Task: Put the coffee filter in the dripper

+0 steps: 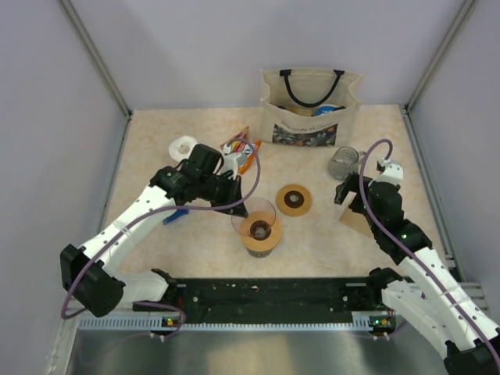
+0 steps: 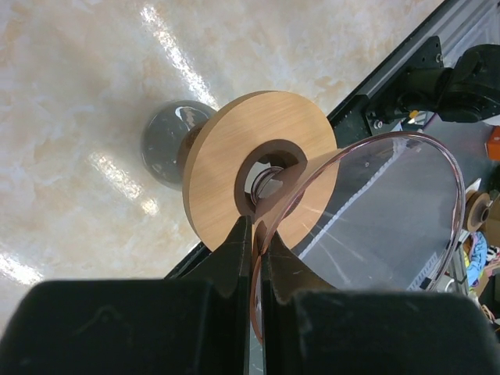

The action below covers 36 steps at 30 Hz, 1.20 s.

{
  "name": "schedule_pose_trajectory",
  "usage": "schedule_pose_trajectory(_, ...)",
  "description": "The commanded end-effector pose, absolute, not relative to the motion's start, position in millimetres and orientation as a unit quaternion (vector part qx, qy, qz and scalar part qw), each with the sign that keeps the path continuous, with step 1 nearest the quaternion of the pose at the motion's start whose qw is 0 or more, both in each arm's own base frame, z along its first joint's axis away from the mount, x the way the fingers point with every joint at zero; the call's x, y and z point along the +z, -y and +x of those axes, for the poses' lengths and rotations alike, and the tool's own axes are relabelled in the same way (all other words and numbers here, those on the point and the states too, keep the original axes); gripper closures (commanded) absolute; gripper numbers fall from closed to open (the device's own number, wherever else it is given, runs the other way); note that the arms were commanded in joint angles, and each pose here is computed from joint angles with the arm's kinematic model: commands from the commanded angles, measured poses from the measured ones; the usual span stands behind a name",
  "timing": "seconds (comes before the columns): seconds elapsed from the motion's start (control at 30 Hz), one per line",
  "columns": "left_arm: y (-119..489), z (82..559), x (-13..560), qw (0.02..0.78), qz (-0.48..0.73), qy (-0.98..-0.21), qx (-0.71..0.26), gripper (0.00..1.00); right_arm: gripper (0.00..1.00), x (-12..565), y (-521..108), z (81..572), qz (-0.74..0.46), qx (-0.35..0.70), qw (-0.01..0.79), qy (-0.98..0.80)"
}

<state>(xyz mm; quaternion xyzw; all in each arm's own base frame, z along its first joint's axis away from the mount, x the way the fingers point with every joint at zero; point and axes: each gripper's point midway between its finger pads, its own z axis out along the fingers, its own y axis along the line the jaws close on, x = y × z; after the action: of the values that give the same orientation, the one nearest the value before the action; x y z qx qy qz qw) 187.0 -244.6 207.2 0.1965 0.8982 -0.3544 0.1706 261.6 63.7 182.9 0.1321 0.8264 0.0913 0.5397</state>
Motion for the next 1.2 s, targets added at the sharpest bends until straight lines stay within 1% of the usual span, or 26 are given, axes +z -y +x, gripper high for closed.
schedule_pose_trajectory(0.0,251.2,188.9,204.3,0.178,0.202,-0.892,-0.362,1.0,0.02,192.6,-60.5,265.3,0.134,0.09,0.559,-0.813)
schedule_pose_trajectory(0.2,248.6,191.3,195.4,0.171,0.198,-0.903,-0.34,1.0,0.02,193.7,-59.7,265.1,0.136,0.09,0.561,-0.811)
schedule_pose_trajectory(0.33,242.0,193.3,185.8,0.174,0.2,-0.918,-0.296,1.0,0.02,194.4,-60.4,265.0,0.135,0.091,0.562,-0.811)
schedule_pose_trajectory(0.5,244.5,187.7,177.9,0.179,0.227,-0.916,-0.277,1.0,0.02,193.5,-59.3,264.9,0.137,0.089,0.562,-0.811)
schedule_pose_trajectory(0.8,234.4,186.7,162.6,0.182,0.233,-0.926,-0.237,1.0,0.02,194.8,-57.8,264.4,0.139,0.087,0.564,-0.809)
schedule_pose_trajectory(0.93,227.3,187.9,151.7,0.192,0.238,-0.932,-0.195,1.0,0.02,196.3,-56.5,264.8,0.141,0.085,0.567,-0.807)
schedule_pose_trajectory(1.17,224.4,182.0,137.5,0.186,0.255,-0.935,-0.164,1.0,0.02,196.9,-54.7,264.6,0.143,0.082,0.568,-0.806)
